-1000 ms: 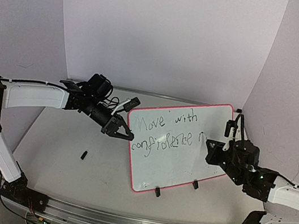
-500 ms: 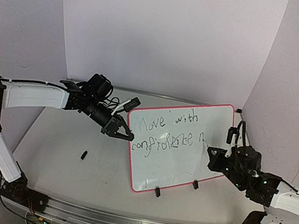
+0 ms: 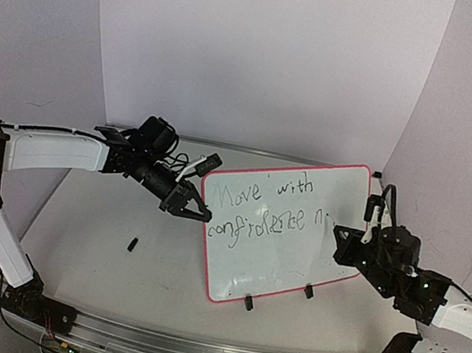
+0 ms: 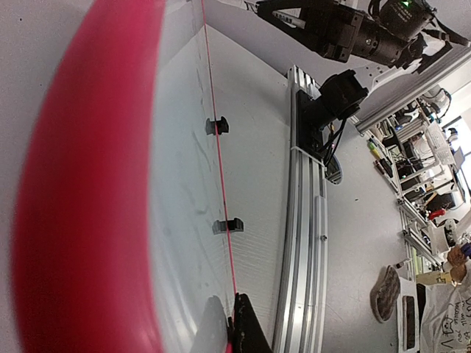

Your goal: Write a sentence on the whiteboard

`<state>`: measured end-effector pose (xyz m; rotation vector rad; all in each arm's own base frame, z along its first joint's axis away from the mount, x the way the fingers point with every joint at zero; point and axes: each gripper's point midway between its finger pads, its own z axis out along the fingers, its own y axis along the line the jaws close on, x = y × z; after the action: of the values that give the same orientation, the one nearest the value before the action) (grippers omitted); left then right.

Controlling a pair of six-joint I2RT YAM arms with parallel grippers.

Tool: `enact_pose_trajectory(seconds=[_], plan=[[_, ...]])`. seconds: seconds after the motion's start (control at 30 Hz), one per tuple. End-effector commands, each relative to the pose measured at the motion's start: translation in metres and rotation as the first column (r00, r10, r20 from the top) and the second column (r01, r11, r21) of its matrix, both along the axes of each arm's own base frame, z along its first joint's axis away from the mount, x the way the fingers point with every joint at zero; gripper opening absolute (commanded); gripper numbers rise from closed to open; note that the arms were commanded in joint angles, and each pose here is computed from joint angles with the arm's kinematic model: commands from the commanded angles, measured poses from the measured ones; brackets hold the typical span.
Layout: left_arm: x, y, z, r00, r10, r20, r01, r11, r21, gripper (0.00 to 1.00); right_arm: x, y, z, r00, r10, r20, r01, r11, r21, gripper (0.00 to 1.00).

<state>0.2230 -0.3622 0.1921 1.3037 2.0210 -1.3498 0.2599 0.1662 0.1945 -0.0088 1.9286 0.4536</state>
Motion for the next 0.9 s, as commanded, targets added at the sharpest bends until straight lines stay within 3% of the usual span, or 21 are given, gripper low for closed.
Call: enact_pose_trajectory(seconds=[0.0,0.53,0.87], plan=[[-0.018,-0.003,-0.012,0.997,-0.07,0.01,0.07,0.997,0.041,0.0,0.013,0.002,0.018,0.999,-0.026,0.043,0.027,0.999,-0.043,0.0],[-0.018,-0.003,-0.014,0.997,-0.07,0.006,0.07,0.997,0.044,0.0,0.022,0.008,0.018,0.998,-0.005,0.057,0.009,0.998,-0.068,0.0],[-0.018,-0.003,-0.014,0.998,-0.07,0.007,0.07,0.997,0.045,0.0,0.007,0.006,-0.007,1.0,0.022,-0.004,-0.023,1.0,-0.019,0.0]])
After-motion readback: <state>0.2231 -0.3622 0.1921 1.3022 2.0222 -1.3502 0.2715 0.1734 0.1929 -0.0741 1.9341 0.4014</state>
